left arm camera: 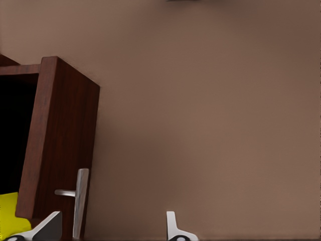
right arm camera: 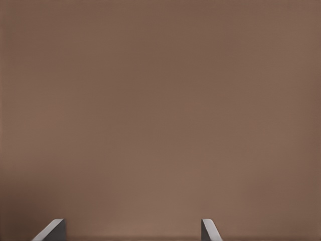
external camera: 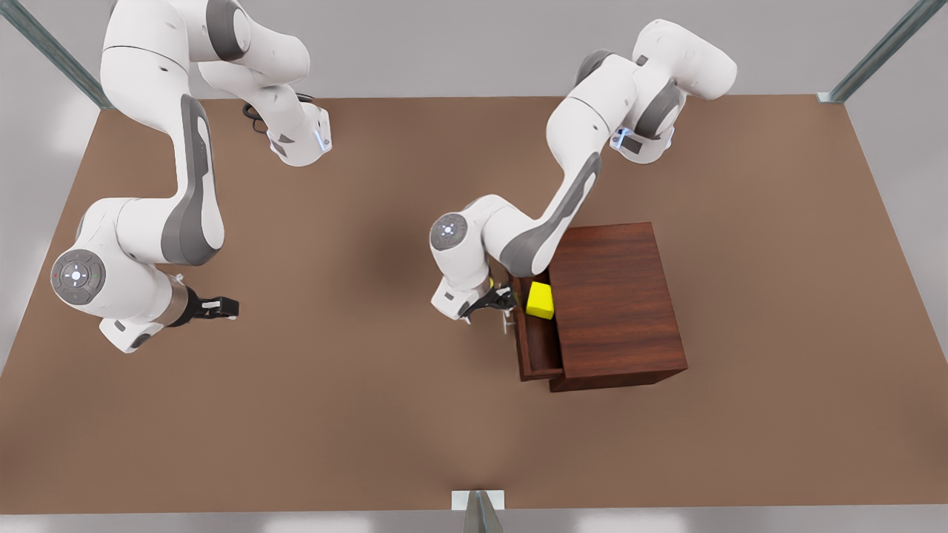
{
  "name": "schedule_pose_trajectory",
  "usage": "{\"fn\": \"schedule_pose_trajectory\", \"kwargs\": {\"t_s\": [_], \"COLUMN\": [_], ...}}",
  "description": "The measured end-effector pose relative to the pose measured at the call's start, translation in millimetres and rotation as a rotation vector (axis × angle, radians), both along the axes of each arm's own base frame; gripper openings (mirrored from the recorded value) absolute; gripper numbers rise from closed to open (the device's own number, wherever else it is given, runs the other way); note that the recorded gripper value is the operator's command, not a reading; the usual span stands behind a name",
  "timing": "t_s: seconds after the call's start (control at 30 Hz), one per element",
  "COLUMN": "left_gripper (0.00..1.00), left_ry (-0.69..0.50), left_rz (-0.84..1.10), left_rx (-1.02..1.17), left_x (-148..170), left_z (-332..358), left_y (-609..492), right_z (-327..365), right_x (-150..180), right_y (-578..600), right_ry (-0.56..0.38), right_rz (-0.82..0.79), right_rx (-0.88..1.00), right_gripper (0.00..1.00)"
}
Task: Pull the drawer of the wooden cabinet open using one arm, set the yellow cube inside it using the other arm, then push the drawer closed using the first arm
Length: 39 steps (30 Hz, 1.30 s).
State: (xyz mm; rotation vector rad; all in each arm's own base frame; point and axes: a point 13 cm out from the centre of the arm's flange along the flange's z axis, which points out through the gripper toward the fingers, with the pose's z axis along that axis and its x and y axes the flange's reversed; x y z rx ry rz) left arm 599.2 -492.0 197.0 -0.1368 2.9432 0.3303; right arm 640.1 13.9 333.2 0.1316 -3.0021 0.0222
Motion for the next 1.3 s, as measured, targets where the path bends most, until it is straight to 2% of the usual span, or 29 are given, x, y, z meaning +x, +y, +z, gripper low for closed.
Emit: {"fn": "schedule_pose_trajectory", "kwargs": {"t_s": [0.2, 0.37, 0.5, 0.77, 0.97, 1.3], "left_gripper": [1.00, 1.00, 1.00, 1.00, 1.00, 1.00], "left_ry": [0.044, 0.031, 0.040, 0.040, 0.072, 0.103], "left_rz": [-0.033, -0.064, -0.068, -0.051, -0.048, -0.035], "left_rx": [0.012, -0.027, -0.012, 0.002, 0.031, 0.056], "left_x": [-7.0, -18.7, -22.2, -9.3, -12.4, 6.1], "left_z": [-7.4, -1.9, -27.2, -28.1, -29.7, -22.6], "left_y": [2.3, -23.6, -20.7, 3.0, 25.9, 66.5], "right_z": [0.0, 0.1, 0.0, 0.0, 0.0, 0.0], "right_x": [0.0, 0.1, 0.1, 0.1, 0.1, 0.1], "right_y": [-0.3, -3.2, -3.4, -3.7, -3.9, -3.9], "right_ry": [0.000, 0.000, 0.000, 0.000, 0.000, 0.000], "right_rz": [0.003, 0.002, 0.003, 0.005, 0.006, 0.008], "right_rx": [0.000, -0.001, -0.001, -0.002, -0.002, -0.003], "right_gripper": [1.00, 1.00, 1.00, 1.00, 1.00, 1.00]}}
